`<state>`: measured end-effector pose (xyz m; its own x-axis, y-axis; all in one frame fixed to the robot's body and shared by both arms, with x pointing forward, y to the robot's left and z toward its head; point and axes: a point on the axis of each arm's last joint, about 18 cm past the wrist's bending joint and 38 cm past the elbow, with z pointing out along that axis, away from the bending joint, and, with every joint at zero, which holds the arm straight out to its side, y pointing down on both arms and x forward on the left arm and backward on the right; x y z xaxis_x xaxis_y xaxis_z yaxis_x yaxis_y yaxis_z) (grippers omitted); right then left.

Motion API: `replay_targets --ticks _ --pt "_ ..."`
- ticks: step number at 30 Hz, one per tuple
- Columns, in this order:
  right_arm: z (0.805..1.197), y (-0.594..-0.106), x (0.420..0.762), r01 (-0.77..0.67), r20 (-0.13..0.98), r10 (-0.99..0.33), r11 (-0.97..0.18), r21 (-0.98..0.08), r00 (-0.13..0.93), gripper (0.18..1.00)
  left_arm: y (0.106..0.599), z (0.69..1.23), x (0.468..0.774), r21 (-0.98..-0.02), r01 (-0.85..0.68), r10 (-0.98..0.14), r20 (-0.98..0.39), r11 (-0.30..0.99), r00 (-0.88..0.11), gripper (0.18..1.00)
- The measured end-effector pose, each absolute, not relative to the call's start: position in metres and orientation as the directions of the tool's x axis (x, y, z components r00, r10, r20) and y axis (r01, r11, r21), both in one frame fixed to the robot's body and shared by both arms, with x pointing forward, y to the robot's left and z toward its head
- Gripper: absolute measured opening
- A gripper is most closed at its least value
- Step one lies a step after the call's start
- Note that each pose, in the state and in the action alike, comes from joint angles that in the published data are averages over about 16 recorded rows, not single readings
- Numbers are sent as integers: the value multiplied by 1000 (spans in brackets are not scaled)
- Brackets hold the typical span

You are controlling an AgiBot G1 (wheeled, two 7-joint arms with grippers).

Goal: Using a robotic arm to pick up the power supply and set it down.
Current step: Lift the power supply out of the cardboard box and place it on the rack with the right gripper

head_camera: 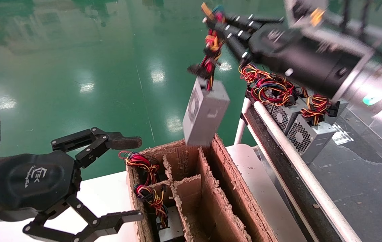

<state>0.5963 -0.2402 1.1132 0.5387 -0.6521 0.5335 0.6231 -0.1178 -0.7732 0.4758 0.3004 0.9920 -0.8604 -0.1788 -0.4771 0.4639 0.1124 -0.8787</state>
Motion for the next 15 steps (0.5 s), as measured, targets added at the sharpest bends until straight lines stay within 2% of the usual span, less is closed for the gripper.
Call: replay_targets --ticks 15 --pt "1212 -339 578 666 507 -772 -149 -730 383 264 300 992 476 -879 464 -179 -477 112 -860 1001"
